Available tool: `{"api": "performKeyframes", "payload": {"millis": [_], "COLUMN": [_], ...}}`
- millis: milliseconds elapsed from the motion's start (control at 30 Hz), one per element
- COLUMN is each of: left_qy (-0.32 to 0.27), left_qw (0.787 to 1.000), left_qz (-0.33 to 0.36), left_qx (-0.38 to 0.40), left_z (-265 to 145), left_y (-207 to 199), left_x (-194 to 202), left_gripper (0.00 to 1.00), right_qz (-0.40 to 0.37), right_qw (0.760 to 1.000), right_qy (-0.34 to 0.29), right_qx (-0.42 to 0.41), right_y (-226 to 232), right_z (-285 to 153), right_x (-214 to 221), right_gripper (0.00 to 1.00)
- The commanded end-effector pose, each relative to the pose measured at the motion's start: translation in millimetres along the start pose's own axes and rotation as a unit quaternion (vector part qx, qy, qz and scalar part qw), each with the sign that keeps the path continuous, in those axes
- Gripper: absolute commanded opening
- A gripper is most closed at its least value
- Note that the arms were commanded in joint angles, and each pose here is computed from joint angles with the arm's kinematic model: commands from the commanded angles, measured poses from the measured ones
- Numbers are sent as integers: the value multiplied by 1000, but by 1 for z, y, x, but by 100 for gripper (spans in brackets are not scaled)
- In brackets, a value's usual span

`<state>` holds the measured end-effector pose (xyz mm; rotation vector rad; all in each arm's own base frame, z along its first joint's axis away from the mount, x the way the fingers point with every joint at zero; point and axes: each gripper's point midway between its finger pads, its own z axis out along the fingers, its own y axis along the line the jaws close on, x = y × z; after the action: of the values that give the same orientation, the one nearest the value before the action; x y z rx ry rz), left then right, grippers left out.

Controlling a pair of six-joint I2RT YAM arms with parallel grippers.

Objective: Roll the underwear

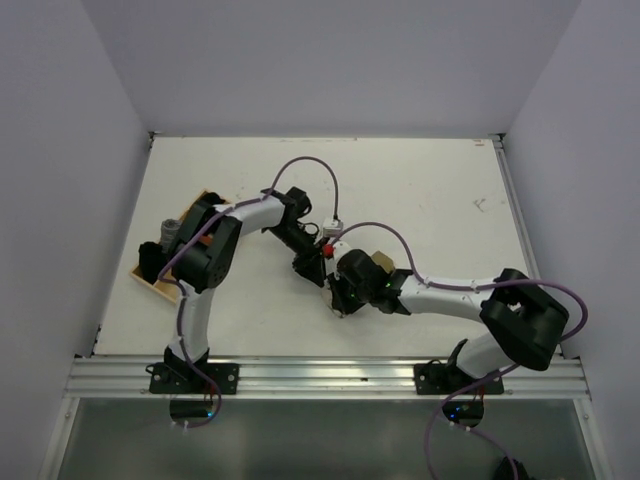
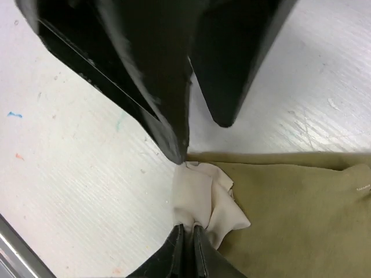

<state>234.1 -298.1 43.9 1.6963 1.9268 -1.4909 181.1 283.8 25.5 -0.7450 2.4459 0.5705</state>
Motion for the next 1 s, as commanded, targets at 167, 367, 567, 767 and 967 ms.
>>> {"api": "performKeyframes", "payload": {"millis": [167,367,567,767,967], "left_qy": [-43,-64,-136,-277,-191], "left_qw": [995,973,900,799,884], "left_qz": [36,39,69,95,87], "left_qx": [-86,-217,-408,-525,-417], "left_z": [-48,-91,-171,-251,-202], "left_y": [9,36,44,1,12], "left_x": [-25,-35,-77,-152,-125], "left_gripper": [39,39,39,37,39], "right_qz": [63,109,147,184,202], "right_qw": [997,990,972,946,932], "right_qy": [33,15,-5,-2,-5], "right_qx": [-10,-87,-185,-267,-300], "right_y": [-13,-3,10,31,36], "right_z": [-5,-7,-2,-1,-7], "right_x": [34,23,12,21,35], "right_gripper": [0,0,0,0,0]}}
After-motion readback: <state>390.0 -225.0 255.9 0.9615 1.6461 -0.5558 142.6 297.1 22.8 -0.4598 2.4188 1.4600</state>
